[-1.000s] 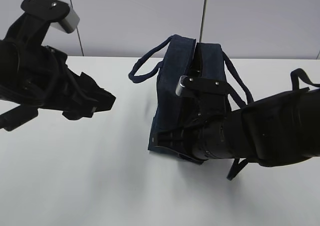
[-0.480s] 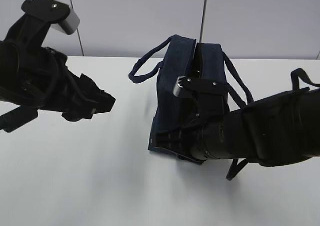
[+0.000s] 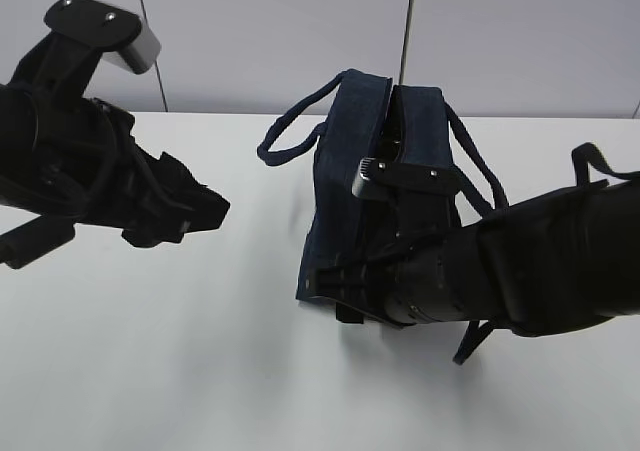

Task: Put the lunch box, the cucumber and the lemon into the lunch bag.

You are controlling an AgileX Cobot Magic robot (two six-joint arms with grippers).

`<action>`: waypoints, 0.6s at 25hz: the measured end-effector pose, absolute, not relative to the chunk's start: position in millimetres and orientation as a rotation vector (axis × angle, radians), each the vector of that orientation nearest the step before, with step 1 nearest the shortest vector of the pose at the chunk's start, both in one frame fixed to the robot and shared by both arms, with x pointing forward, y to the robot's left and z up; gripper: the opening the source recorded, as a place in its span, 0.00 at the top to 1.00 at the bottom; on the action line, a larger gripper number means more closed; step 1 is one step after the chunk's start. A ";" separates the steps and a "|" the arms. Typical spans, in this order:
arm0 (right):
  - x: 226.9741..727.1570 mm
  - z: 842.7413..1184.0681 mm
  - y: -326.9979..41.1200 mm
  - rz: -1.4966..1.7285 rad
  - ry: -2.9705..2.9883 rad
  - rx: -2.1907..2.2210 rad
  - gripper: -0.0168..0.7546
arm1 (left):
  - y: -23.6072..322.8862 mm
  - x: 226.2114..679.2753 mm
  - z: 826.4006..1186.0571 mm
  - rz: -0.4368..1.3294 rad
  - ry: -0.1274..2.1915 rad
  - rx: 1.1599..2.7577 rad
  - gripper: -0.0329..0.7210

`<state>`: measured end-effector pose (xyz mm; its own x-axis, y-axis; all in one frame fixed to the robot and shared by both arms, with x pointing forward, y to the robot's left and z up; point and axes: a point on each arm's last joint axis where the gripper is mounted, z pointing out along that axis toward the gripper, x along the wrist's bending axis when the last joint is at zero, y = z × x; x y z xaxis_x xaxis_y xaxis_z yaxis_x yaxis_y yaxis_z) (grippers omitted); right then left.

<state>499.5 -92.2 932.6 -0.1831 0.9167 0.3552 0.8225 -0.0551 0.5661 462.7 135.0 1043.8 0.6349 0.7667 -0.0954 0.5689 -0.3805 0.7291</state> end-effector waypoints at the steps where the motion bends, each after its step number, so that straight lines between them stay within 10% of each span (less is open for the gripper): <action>1: 500.2 929.3 -91.8 1.047 2.058 1.931 0.43 | 135.0 462.7 1043.8 0.333 1.039 2.096 0.46; 15: 521.7 924.5 -82.6 1.012 1.973 1.952 0.47 | 135.2 461.9 1043.1 0.325 1.040 2.107 0.46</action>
<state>521.7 -82.6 924.5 -0.1172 0.9386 0.3245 0.8110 -0.0982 0.5767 461.9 135.2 1043.1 0.6377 0.7643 -0.0960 0.5735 -0.3878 0.7216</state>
